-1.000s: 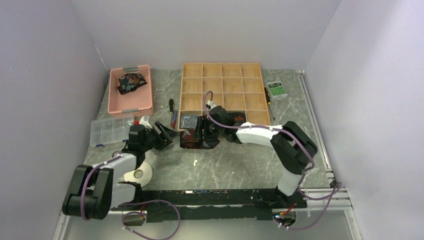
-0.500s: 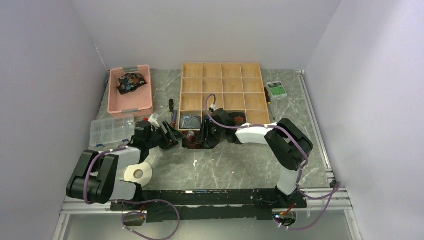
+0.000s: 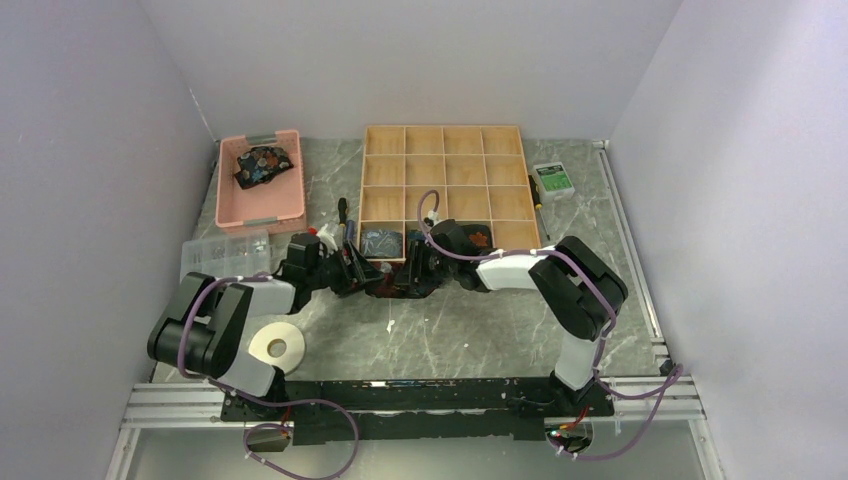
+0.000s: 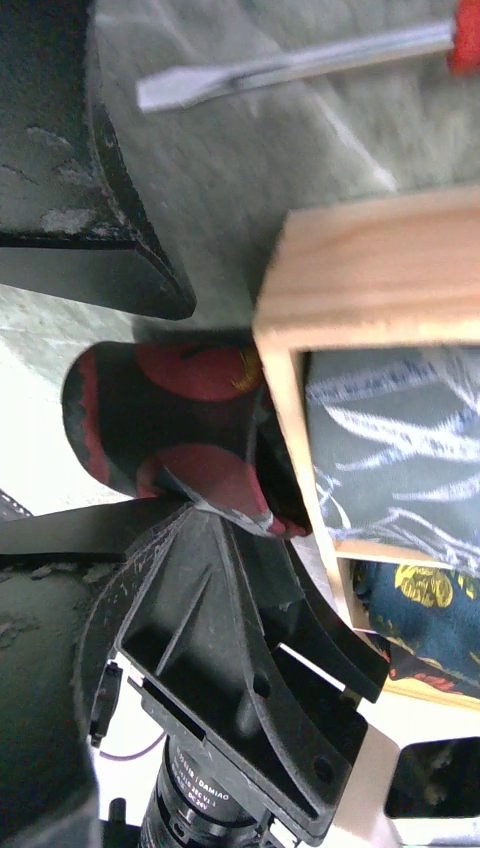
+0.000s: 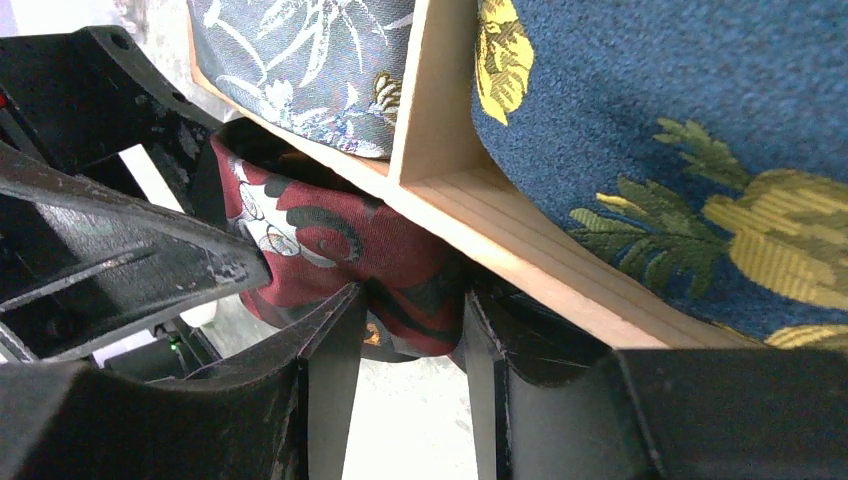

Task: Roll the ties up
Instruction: Roll the tie at the center of the board.

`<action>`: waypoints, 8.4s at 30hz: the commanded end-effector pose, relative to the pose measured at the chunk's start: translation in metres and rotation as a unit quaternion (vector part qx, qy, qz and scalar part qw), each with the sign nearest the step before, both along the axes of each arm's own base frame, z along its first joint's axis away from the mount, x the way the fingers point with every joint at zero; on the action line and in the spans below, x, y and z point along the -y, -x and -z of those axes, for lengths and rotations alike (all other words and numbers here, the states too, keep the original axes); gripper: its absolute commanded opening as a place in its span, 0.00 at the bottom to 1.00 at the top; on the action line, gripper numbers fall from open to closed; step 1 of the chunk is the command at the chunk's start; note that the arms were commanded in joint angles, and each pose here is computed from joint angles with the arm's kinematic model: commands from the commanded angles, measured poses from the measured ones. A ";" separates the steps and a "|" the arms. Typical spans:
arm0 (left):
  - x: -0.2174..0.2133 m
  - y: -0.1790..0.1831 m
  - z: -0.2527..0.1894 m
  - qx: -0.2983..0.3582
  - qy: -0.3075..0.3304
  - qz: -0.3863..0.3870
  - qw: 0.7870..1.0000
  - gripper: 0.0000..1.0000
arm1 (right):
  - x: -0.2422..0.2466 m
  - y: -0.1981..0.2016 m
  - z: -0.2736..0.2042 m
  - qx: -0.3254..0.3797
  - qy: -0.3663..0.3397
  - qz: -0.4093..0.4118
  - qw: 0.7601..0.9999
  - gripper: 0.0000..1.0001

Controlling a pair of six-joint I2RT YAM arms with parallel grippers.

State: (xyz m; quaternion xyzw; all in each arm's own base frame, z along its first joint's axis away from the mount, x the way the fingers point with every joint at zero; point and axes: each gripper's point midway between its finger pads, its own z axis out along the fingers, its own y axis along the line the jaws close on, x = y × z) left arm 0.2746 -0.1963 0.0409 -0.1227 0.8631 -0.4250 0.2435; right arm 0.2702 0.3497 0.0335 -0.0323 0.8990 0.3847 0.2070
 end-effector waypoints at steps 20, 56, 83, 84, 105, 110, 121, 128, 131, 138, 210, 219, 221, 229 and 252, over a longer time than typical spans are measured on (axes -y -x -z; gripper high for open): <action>0.005 0.007 0.001 -0.001 -0.186 0.039 0.982 0.03 | 0.023 -0.005 -0.019 0.029 0.033 0.032 0.999 0.61; 0.073 0.019 -0.013 -0.012 -0.662 0.053 0.747 0.21 | 0.196 0.048 0.000 0.049 0.106 0.188 0.975 0.65; 0.103 0.024 -0.059 0.016 -0.437 0.071 0.896 0.75 | 0.162 0.048 -0.035 0.065 0.024 0.123 0.990 0.73; 0.098 0.023 -0.064 0.019 -0.426 0.066 0.902 0.75 | 0.155 0.046 -0.042 0.065 0.006 0.117 0.991 0.74; 0.050 0.079 -0.070 0.154 -0.148 0.108 0.971 0.55 | 0.041 -0.002 -0.069 0.038 -0.036 0.031 0.998 0.75; 0.060 0.078 -0.056 0.159 -0.141 0.129 0.969 0.38 | 0.029 -0.007 -0.058 0.020 -0.039 0.026 0.999 0.73; 0.073 0.070 -0.013 0.134 -0.178 0.171 0.960 0.07 | 0.034 -0.008 -0.033 -0.028 -0.044 0.050 0.997 0.63; 0.075 0.057 0.008 0.131 -0.199 0.161 0.958 0.03 | 0.041 -0.008 -0.019 -0.063 -0.059 0.068 0.994 0.58; 0.082 0.049 0.009 0.137 -0.198 0.158 0.958 0.03 | 0.040 -0.006 -0.015 -0.075 -0.064 0.068 0.993 0.57; 0.089 0.037 0.016 0.141 -0.201 0.145 0.959 0.03 | 0.043 -0.002 -0.009 -0.081 -0.057 0.071 0.993 0.57; 0.037 0.026 -0.001 0.046 0.036 0.042 0.997 0.43 | 0.005 0.016 0.017 -0.079 -0.055 0.092 0.991 0.68; 0.033 0.027 -0.009 0.053 0.034 0.031 0.998 0.48 | 0.004 0.022 0.020 -0.068 -0.038 0.077 0.994 0.73; 0.027 0.027 -0.014 0.052 0.017 0.019 0.998 0.51 | 0.007 0.025 0.020 -0.058 -0.031 0.067 0.996 0.75; 0.007 0.019 -0.040 0.086 -0.038 -0.015 0.995 0.54 | 0.015 0.027 0.020 -0.035 -0.005 0.049 0.998 0.77; -0.022 0.039 -0.066 0.117 -0.070 -0.055 0.989 0.70 | 0.068 0.014 -0.065 0.103 0.035 0.051 0.993 1.00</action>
